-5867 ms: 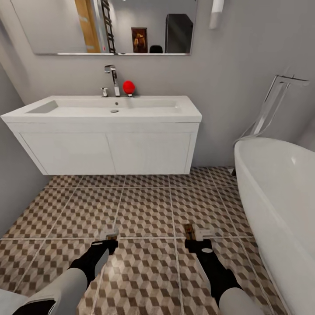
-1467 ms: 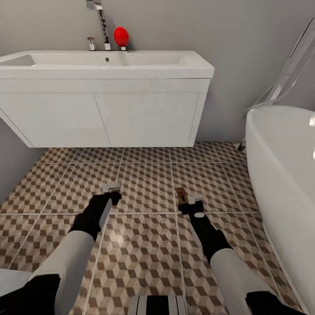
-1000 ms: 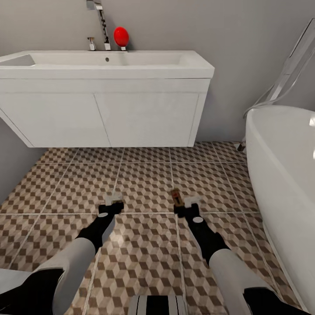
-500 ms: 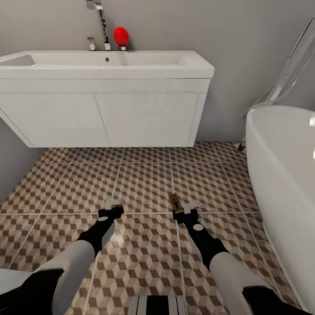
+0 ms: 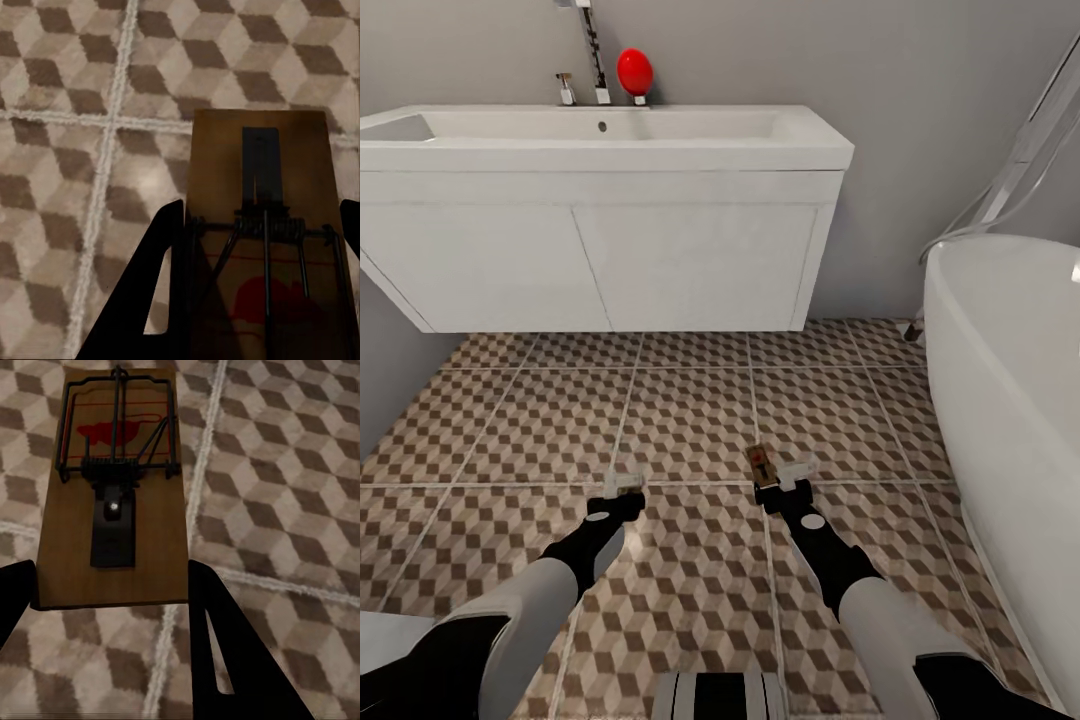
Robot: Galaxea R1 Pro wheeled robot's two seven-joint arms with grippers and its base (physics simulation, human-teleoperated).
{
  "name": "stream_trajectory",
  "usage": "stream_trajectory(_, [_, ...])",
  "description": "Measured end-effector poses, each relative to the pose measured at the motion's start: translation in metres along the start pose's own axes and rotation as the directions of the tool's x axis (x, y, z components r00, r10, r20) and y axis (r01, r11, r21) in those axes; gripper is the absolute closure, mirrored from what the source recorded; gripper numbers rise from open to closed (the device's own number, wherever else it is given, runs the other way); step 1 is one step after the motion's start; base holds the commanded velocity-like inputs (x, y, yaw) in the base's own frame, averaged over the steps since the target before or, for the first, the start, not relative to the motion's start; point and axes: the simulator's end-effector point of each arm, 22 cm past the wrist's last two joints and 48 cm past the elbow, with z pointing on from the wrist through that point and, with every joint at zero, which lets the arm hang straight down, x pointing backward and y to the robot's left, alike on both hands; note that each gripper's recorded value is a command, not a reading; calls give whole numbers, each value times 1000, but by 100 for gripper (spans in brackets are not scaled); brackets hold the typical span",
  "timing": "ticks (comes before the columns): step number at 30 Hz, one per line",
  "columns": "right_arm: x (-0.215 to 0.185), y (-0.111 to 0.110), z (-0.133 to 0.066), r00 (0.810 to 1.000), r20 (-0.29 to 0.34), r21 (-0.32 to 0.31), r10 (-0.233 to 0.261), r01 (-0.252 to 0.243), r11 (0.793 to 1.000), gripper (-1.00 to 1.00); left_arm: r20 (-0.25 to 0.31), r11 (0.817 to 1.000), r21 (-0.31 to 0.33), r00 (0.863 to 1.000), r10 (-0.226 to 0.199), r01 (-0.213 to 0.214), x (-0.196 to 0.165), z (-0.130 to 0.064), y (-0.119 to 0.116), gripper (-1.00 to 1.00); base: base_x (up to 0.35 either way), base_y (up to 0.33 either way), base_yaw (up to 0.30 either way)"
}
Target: Take the four mousetraps from the cabinet in the bathroom and place them on the bathroom floor. Make sure all four end up on the same floor surface, and ensure that at least two of them are either under or directly next to the same bathroom sink.
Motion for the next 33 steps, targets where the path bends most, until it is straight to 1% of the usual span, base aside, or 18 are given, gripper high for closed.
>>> stream_trajectory(7, [19,1,7,1000,-27,-4,2,-2,1000,100,-22,1000,4,1000,5,-5,26,8,-4,100,0,0,0])
stream_trajectory(17, [46,5,16,998,-68,-10,6,-7,1000,100,-63,1000,3,998,12,-12,54,20,-4,100,0,0,0])
stream_trajectory(33, [115,17,28,984,-176,-32,11,-17,999,100,-149,1000,1,988,25,-25,110,40,-5,100,0,0,0])
